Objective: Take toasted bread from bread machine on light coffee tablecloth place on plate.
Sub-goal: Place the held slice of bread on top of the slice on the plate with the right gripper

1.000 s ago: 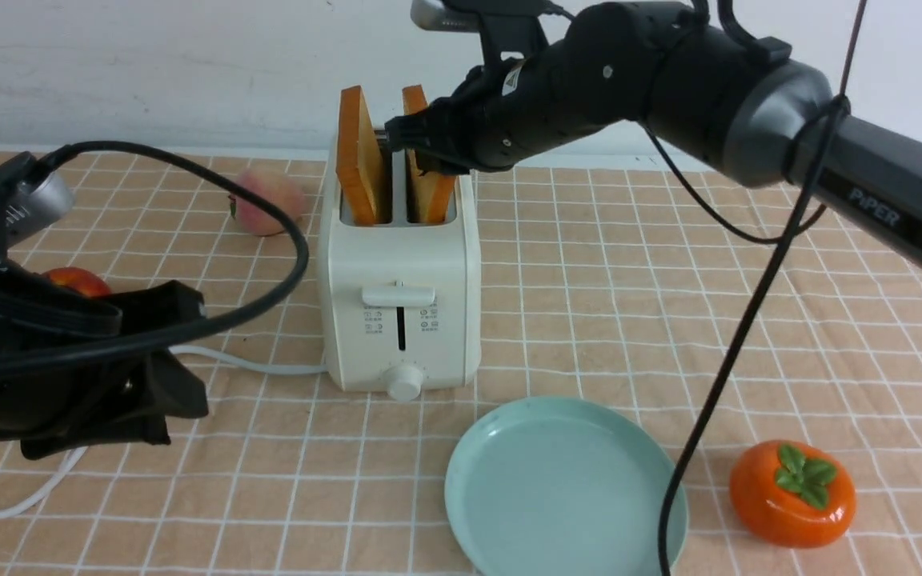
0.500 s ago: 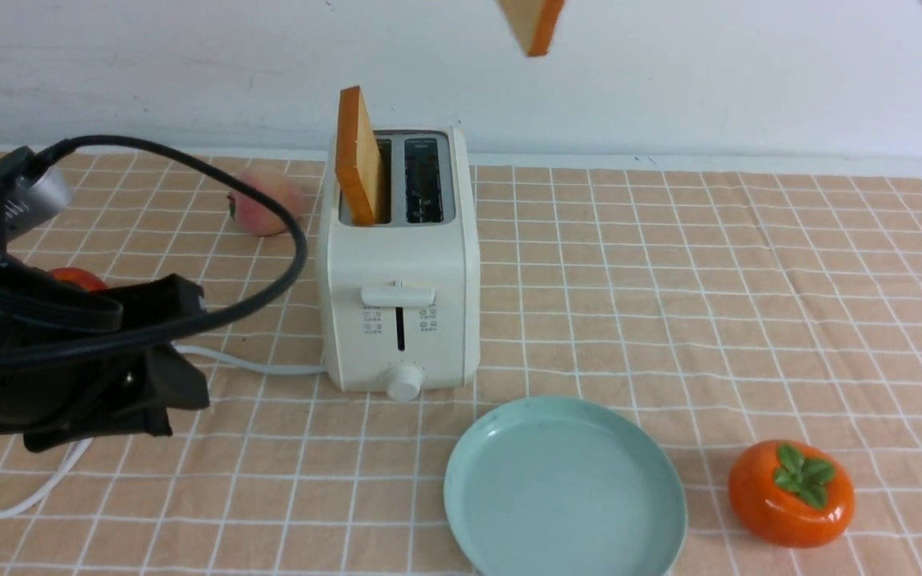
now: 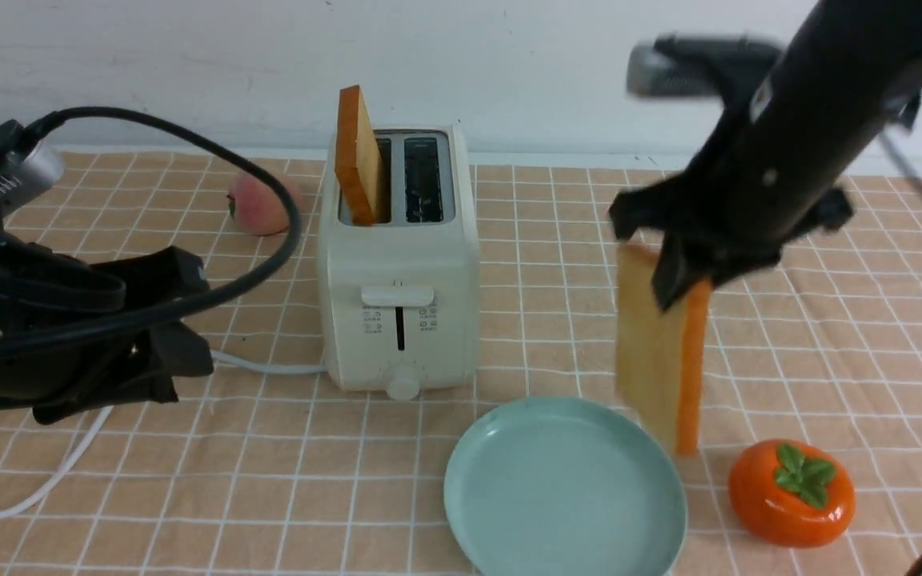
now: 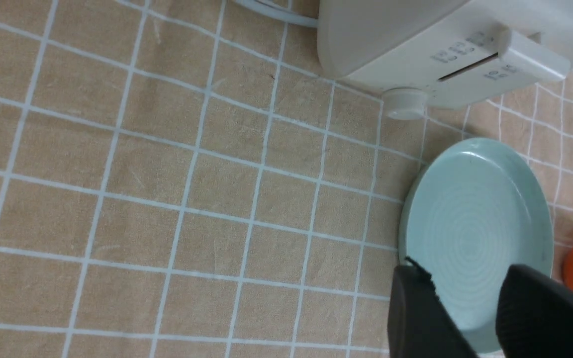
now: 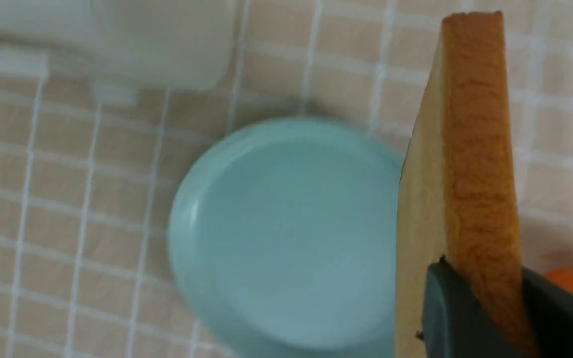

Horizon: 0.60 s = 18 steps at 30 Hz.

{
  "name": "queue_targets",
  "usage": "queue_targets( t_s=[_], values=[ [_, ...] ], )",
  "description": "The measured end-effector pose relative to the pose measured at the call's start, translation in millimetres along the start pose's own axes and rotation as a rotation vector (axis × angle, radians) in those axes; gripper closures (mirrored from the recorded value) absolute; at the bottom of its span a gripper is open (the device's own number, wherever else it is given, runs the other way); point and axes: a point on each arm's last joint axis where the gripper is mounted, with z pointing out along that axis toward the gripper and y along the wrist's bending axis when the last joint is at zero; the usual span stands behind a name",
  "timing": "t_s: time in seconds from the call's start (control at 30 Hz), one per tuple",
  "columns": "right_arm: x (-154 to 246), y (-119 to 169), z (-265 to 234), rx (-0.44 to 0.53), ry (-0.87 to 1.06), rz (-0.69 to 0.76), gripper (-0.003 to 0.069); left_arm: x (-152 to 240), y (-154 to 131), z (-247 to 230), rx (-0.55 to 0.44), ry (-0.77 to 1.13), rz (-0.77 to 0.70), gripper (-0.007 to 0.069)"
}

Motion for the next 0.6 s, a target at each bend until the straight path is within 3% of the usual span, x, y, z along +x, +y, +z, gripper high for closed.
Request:
queue_targets(
  t_s=[0.17, 0.33, 0.47, 0.6],
  values=[
    [22.5, 6.2, 48.5, -0.258, -0.003, 0.038, 0.0559, 0.7, 0.3, 0.0, -0.003, 0.008, 0.000, 0.0387],
    [33.6, 7.1, 64.2, -0.350, -0.026, -0.008, 0.0559, 0.9, -0.1, 0.0, 0.001, 0.010, -0.005, 0.0387],
    [37.2, 5.2, 66.4, -0.342, -0.026, -0.020, 0.0557, 1.0, -0.2, 0.0, 0.002, 0.011, -0.006, 0.0387],
    [38.8, 1.2, 66.3, -0.293, -0.016, -0.039, 0.0494, 1.3, -0.9, 0.0, 0.010, 0.014, -0.014, 0.0387]
  ],
)
